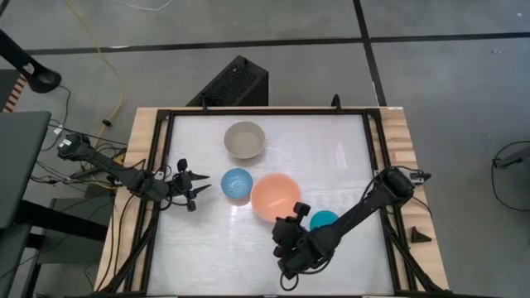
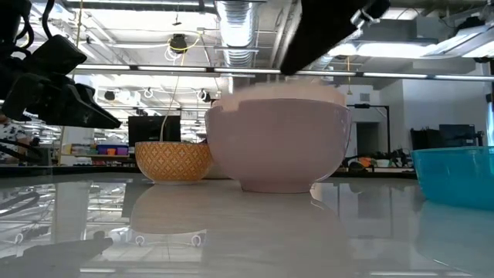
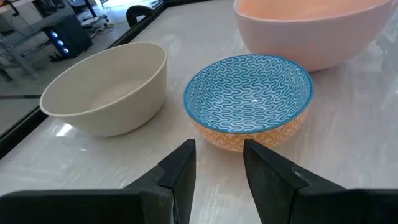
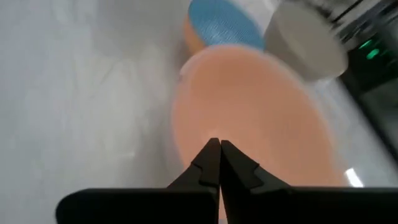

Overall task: Nest bowls inside each other
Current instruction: Stack the gray bowl on the orange bowl

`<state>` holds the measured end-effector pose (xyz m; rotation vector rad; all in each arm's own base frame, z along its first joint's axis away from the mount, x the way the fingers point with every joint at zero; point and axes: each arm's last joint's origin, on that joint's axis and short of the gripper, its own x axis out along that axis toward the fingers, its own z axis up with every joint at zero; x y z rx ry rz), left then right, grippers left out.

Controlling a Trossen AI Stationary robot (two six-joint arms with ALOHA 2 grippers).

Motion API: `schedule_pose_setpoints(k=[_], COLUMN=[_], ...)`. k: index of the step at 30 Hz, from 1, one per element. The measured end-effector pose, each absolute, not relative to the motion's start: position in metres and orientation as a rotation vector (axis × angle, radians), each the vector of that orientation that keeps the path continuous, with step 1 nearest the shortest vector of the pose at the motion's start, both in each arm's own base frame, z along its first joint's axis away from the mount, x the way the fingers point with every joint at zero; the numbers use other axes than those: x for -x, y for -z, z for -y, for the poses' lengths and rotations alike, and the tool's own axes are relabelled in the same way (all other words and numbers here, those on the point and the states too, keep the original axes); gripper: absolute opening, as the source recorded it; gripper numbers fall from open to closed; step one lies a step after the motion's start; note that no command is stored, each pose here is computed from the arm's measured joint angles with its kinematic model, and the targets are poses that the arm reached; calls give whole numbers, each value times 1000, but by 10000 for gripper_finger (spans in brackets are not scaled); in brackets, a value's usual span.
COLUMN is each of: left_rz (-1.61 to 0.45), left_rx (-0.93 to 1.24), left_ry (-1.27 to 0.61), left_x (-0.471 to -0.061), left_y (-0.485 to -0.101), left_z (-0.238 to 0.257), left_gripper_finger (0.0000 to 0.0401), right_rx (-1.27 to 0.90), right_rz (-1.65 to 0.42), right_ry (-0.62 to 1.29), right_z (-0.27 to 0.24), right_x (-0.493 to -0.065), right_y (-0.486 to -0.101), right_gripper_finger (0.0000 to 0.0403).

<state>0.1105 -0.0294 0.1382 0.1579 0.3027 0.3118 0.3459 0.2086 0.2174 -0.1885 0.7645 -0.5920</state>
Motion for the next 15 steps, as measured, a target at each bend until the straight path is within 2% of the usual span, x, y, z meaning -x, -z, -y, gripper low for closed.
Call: schedule_pose_setpoints(k=[3, 7, 15], left_rz=[-302, -302, -303], left_rx=[-158, -158, -158], left_ry=[-312, -312, -312], left_x=[-111, -111, -111], left_y=[-138, -138, -138], left_z=[29, 29, 29], left_gripper_finger=[125, 125, 125], right_rx=[202, 229, 286], right_rz=[-793, -775, -702], right_ry=[589, 592, 584], right_z=[-207, -206, -183], right_x=[-342, -341, -333], right_y=[-203, -207, -268], right_gripper_finger=[25, 20, 26])
